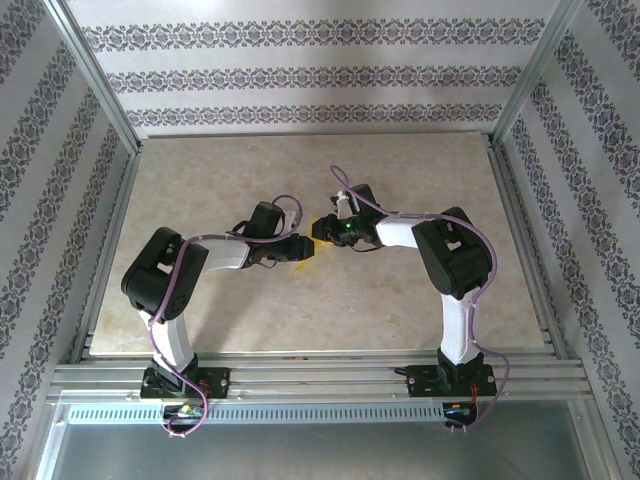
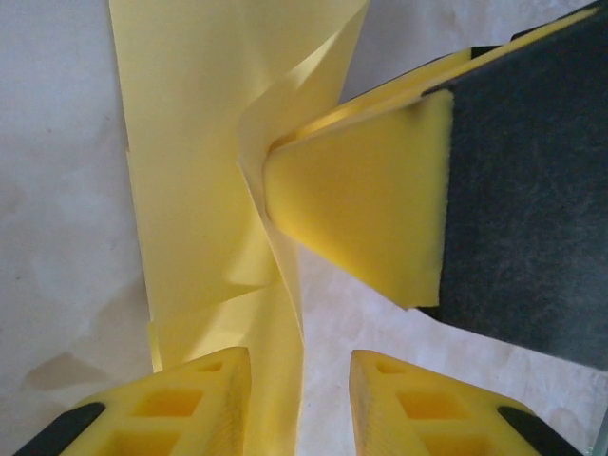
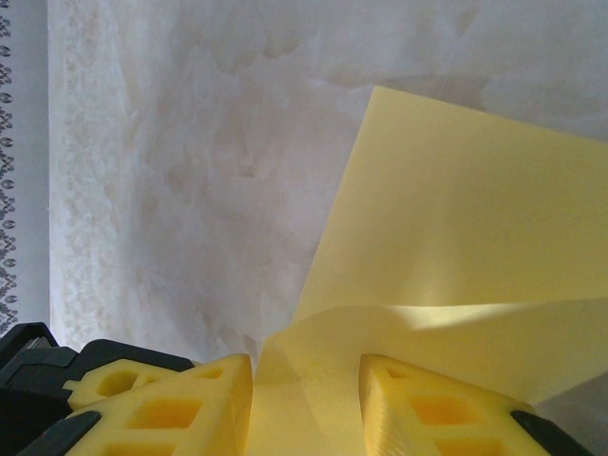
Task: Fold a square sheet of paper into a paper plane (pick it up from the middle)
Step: Fold the wing for the fifth time at the center of the table.
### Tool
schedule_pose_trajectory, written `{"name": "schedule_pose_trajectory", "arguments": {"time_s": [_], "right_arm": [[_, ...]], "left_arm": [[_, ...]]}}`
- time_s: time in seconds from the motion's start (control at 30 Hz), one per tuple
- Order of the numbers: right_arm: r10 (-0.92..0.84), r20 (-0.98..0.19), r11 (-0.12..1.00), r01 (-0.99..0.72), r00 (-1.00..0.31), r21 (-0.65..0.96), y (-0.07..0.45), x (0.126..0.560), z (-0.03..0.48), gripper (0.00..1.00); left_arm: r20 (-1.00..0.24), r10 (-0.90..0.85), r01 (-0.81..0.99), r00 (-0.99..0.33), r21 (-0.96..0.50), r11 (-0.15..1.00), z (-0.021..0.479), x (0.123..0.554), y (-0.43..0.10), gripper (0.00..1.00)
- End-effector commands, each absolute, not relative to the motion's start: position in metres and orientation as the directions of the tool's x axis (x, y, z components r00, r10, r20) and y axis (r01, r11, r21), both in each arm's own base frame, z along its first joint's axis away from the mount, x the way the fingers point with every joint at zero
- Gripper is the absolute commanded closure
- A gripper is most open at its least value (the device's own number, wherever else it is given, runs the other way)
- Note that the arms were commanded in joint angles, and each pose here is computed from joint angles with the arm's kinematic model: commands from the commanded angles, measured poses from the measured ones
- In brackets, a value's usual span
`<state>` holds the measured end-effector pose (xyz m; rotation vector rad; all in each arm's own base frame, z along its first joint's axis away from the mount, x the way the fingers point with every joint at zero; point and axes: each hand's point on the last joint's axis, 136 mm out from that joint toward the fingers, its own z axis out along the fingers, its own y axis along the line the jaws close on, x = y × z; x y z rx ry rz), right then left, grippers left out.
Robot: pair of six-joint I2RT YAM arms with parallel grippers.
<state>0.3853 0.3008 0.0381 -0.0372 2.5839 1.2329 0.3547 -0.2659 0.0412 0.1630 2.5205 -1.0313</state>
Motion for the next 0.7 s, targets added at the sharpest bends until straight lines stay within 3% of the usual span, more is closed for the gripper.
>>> {"name": "schedule_pose_trajectory", "arguments": {"time_s": [0.0,0.37,0.67], "right_arm": [[0.078,-0.265,0.612,-0.164,-0.961,0.774,0.311,0.385,0.048,0.64],[0.094,-0.253,0.600,-0.148,-0.963,0.786,0.311,0.388,0.053,0.64],[0.130,-0.241,0.582,-0.123,-0.962,0.804,0.308,0.395,0.065,0.64]], "left_arm": [[-0.423,-0.013,0.281,-0.906,-0.625,0.728,0.032,0.354,-0.268,0.67],[-0.400,0.043,0.290,-0.915,-0.582,0.760,0.014,0.345,-0.266,0.65],[-0.371,0.099,0.289,-0.923,-0.499,0.817,-0.007,0.334,-0.250,0.70]]}}
